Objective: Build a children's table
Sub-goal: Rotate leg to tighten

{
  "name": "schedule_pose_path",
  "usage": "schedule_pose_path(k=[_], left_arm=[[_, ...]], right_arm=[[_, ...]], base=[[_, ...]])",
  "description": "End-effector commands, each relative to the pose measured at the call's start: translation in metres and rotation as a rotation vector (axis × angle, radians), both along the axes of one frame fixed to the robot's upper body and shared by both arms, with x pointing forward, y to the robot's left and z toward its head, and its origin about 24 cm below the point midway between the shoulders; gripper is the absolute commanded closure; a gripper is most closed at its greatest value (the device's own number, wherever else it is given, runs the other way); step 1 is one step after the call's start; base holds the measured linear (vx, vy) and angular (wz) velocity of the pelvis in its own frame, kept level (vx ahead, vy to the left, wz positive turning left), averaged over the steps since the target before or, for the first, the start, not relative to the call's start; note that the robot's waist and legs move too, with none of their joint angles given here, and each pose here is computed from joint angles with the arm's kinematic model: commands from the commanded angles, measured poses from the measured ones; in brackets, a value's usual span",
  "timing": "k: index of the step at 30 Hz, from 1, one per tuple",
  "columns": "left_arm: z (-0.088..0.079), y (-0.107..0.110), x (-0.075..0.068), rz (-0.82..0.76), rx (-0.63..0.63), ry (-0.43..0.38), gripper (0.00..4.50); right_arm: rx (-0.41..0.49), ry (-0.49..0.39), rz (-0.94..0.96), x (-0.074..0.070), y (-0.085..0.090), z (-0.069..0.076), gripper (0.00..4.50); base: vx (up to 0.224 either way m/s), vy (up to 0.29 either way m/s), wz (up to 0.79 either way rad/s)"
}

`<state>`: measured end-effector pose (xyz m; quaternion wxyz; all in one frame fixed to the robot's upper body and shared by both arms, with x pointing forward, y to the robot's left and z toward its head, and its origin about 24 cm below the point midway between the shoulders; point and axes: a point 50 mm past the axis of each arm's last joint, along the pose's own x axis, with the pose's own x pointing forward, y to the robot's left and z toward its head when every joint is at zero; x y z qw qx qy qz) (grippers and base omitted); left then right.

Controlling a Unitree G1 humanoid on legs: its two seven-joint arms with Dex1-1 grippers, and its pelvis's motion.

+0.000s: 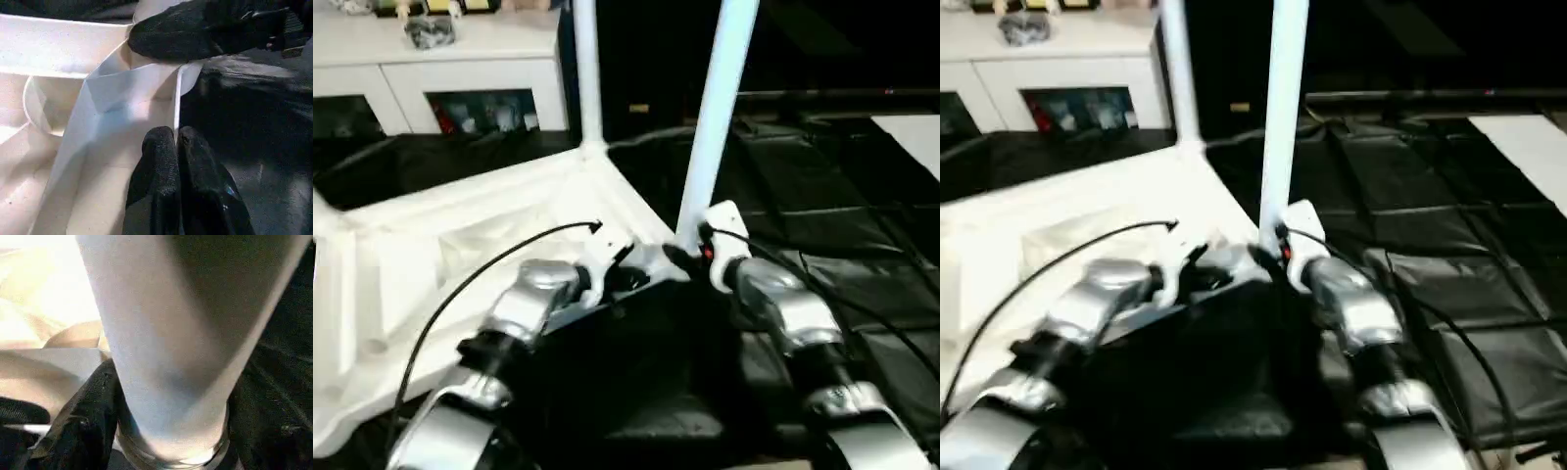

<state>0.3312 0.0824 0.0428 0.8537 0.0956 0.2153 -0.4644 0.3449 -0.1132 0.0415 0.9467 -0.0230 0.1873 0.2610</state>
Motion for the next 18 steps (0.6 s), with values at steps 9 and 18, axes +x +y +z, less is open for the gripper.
schedule_pose_path(k=[9,18], left_arm=[[0.016,0.0,-0.008,-0.196,-0.072,-0.058,4.5],[0.016,0.023,-0.031,-0.453,-0.101,0.022,4.5]], right_arm=[[0.015,0.043,0.414,-0.025,0.013,-0.005,0.57],[0.044,0.029,0.729,-0.057,-0.014,0.008,0.73]], base=[[0.0,0.0,0.0],[0.0,0.0,0.0]])
